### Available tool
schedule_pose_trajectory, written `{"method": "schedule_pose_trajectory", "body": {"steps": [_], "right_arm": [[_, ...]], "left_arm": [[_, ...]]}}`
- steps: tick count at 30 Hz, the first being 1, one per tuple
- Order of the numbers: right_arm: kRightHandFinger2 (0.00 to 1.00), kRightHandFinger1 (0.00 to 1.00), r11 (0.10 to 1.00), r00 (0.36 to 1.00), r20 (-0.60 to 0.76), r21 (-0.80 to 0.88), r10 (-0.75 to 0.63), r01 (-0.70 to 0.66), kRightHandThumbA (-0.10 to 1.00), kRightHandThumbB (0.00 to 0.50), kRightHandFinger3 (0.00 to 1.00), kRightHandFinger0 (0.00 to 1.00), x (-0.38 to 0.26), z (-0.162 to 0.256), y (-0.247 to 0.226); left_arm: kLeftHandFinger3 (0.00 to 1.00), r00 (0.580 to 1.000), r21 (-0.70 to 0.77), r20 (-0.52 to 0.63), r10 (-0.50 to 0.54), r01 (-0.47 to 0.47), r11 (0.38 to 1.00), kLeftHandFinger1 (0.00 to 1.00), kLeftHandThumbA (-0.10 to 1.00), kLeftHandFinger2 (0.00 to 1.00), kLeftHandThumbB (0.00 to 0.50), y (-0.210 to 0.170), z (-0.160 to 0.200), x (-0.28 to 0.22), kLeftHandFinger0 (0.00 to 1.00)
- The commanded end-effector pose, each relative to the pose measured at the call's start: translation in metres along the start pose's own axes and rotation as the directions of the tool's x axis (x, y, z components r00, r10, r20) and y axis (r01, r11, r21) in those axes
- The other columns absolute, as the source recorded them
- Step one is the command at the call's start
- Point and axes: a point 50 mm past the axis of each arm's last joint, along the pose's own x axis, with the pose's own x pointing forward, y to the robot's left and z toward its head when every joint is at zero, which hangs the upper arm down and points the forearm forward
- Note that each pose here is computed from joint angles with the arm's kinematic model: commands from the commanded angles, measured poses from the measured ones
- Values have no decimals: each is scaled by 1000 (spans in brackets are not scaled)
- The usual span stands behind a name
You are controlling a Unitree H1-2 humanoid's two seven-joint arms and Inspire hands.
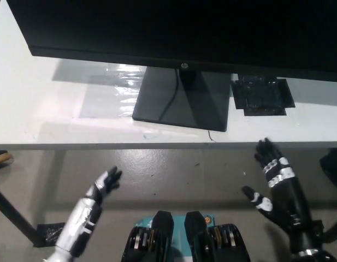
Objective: The monitor is placed at the center of the table and the robot uses both its hand to grab the left and right sides of the monitor to tilt the angle of the monitor downwards
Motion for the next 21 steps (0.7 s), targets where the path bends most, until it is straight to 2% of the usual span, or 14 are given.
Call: {"method": "schedule_pose_trajectory", "body": {"steps": [1, 3, 7, 8, 16, 17, 21], "right_arm": [[1000, 1000, 995, 999, 7, -92, -40, 40, 1000, 345, 1000, 1000, 13, -12, 7], [1000, 1000, 993, 998, -32, -109, -51, 47, 1000, 360, 1000, 1000, 11, -21, 9], [1000, 1000, 990, 993, -99, -131, -57, 44, 1000, 343, 1000, 1000, 9, -38, 8], [1000, 1000, 990, 991, -117, -131, -60, 44, 1000, 357, 1000, 1000, 9, -43, 8], [1000, 1000, 989, 990, -125, -143, -67, 49, 999, 359, 1000, 1000, 10, -45, 8], [1000, 1000, 986, 987, -154, -166, -38, 12, 970, 340, 1000, 1000, 15, -52, 10], [1000, 1000, 984, 985, -168, -177, -23, -7, 947, 345, 1000, 1000, 17, -55, 11]], "left_arm": [[1000, 999, 57, -1, 33, -32, 998, 1000, 1000, 1000, 326, 9, -13, 8, 1000], [1000, 999, 68, -31, 42, -40, 997, 1000, 1000, 1000, 325, 10, -20, 5, 1000], [1000, 996, 73, -78, 34, -28, 997, 1000, 1000, 1000, 310, 12, -31, 0, 1000], [1000, 996, 75, -83, 26, -20, 997, 1000, 1000, 1000, 302, 12, -33, 1, 1000], [1000, 996, 78, -86, 26, -19, 997, 1000, 1000, 1000, 300, 11, -34, 2, 1000], [1000, 996, 88, -92, 14, -6, 996, 1000, 1000, 1000, 286, 12, -36, 4, 1000], [1000, 995, 96, -95, 7, 2, 995, 1000, 1000, 1000, 288, 12, -37, 5, 1000]]}}
